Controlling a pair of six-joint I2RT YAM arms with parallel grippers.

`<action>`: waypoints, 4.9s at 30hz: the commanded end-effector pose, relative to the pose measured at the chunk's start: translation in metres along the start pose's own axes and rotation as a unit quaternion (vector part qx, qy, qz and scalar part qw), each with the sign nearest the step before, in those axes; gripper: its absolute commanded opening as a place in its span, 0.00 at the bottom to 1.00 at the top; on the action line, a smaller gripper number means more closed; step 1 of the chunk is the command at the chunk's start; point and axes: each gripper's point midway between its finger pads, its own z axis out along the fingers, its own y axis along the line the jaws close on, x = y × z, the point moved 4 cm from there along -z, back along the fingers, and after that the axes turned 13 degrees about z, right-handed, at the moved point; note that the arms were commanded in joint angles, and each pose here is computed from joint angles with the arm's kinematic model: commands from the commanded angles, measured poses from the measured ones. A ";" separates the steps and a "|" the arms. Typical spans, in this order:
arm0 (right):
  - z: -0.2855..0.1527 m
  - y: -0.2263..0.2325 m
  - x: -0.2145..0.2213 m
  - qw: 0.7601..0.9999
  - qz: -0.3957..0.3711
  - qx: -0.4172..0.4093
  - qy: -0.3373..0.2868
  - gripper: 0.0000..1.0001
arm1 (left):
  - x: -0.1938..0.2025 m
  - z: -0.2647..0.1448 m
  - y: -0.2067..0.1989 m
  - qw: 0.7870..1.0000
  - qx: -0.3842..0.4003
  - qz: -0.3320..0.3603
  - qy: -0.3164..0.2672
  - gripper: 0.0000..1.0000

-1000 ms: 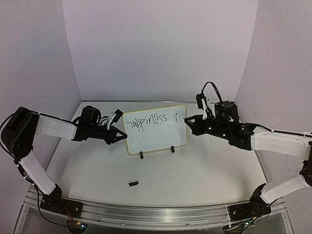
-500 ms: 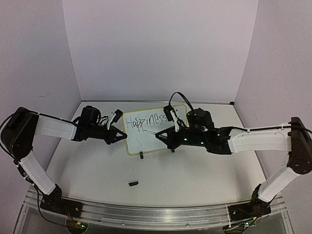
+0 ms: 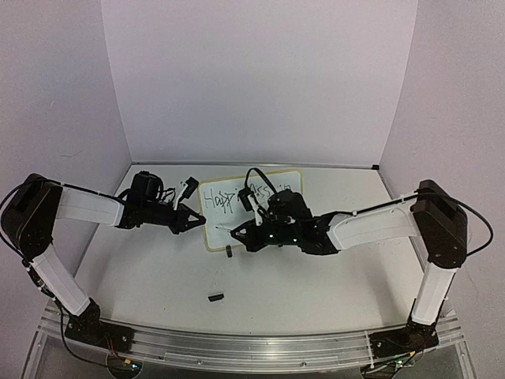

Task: Write a sentence on the whiteboard

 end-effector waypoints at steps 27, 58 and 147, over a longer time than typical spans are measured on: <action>0.037 -0.012 -0.008 1.000 0.009 0.002 -0.003 0.00 | 0.002 -0.003 0.013 0.999 -0.045 0.012 0.013 0.00; 0.015 -0.011 -0.021 0.999 0.002 0.027 -0.032 0.00 | 0.001 -0.003 0.013 0.999 -0.046 0.012 0.012 0.00; 0.012 -0.044 0.012 0.995 0.075 0.060 -0.005 0.00 | 0.002 -0.002 0.013 0.999 -0.043 0.010 0.013 0.00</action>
